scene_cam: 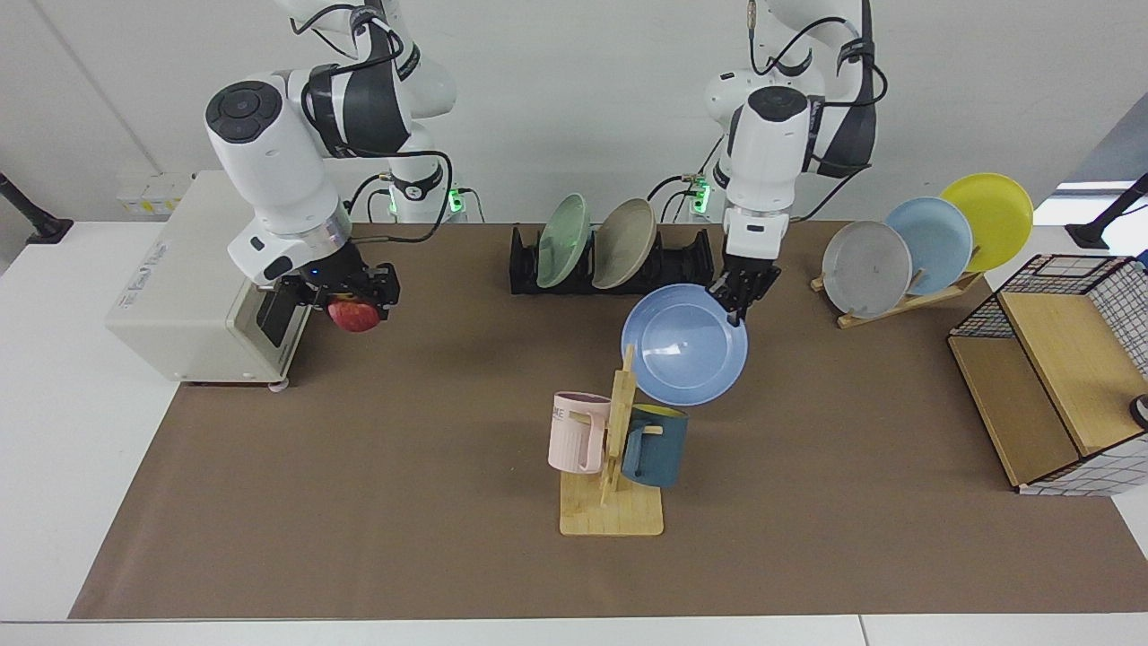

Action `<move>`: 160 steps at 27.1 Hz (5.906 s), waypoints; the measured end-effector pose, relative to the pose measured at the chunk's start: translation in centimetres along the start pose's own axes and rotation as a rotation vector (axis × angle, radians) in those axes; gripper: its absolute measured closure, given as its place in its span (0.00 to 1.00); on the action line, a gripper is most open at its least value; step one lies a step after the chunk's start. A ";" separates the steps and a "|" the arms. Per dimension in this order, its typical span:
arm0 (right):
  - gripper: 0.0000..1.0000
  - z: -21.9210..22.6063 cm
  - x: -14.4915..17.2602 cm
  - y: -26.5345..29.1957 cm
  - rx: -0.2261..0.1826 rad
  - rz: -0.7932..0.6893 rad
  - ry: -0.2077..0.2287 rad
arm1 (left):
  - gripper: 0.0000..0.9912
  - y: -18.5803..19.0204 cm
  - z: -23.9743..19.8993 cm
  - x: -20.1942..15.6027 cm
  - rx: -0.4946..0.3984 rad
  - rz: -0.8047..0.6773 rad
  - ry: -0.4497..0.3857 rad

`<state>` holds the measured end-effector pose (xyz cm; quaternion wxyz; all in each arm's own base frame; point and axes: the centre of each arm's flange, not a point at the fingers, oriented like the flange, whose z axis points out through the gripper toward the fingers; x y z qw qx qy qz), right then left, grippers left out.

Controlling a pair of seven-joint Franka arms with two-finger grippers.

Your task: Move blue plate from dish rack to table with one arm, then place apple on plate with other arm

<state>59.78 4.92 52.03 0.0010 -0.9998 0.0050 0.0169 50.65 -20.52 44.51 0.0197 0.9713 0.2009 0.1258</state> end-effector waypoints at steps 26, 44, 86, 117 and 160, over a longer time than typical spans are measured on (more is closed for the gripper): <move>0.26 2.5 -1.4 -6.4 -0.008 0.047 -0.027 | 0.94 2.3 9.4 -8.6 -0.159 0.127 -0.010; 0.26 4.1 -2.6 -8.1 -0.001 0.057 0.000 | 0.77 2.6 10.6 -10.3 -0.153 0.174 -0.038; 0.26 5.8 -9.7 -28.8 0.023 0.160 0.070 | 0.00 -16.6 -12.3 13.0 0.123 0.340 -0.270; 0.07 20.7 -9.1 -35.2 0.023 0.225 0.012 | 0.00 -15.0 -14.6 11.0 0.044 0.419 -0.295; 0.00 -6.2 -2.6 3.2 0.029 -0.036 0.039 | 0.00 -15.1 -15.2 11.0 0.042 0.416 -0.283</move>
